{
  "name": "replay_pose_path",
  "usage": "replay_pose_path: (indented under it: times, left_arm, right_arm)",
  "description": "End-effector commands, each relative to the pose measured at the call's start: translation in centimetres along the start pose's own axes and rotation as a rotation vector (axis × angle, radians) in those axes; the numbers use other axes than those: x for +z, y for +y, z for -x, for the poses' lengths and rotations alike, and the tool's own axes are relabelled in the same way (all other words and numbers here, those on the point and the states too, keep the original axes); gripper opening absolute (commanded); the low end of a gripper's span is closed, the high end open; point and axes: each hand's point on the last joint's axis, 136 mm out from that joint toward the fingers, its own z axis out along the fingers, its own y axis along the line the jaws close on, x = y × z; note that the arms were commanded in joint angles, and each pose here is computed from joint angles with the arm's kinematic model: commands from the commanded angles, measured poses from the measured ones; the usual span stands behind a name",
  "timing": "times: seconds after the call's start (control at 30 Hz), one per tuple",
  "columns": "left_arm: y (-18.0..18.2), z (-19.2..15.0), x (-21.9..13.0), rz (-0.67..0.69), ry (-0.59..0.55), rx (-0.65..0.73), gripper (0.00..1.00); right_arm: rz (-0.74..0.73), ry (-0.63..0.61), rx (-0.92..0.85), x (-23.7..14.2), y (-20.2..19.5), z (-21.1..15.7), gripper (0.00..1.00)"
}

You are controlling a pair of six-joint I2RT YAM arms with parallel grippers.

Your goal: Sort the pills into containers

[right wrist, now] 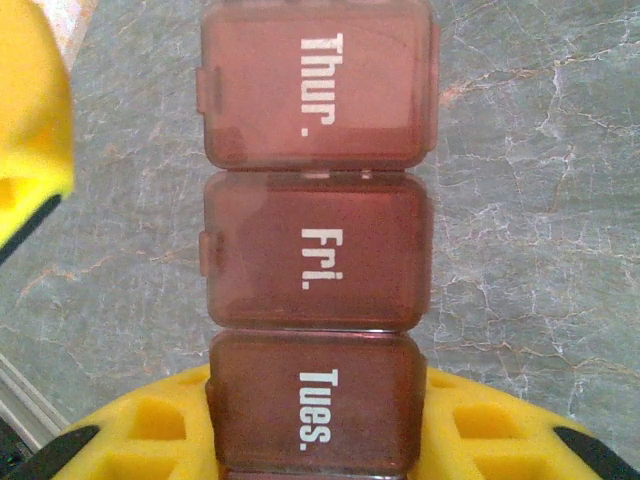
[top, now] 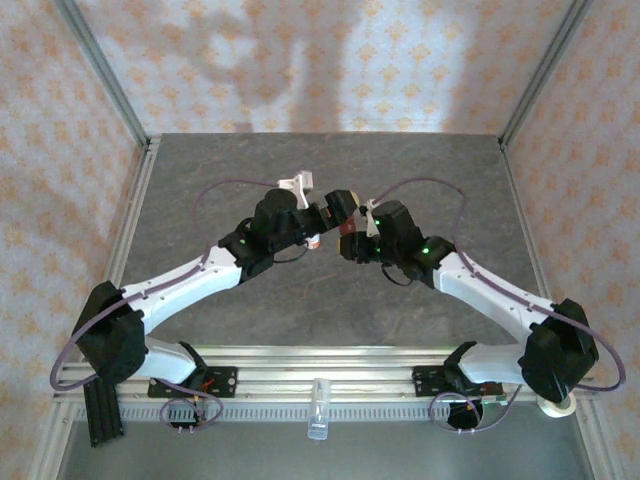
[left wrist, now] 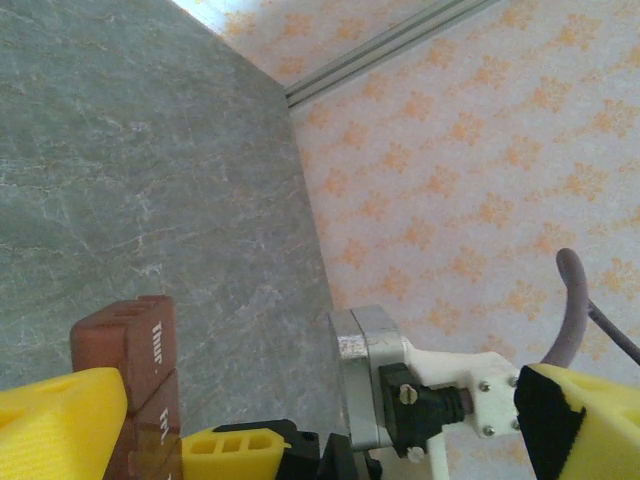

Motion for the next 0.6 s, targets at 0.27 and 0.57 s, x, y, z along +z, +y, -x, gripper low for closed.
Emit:
replay_pose_path:
  times: [0.27,0.57]
  left_arm:
    - [0.4,-1.1,1.0,-0.003,0.035,-0.022,1.0]
    - [-0.4,-1.4,1.4,-0.025,0.04,-0.018,1.0]
  right_arm:
    - [0.041,-0.062,0.002,-1.2,1.3,1.5,0.32]
    - [0.042,-0.054,0.004,-0.9,1.2,1.3,0.32]
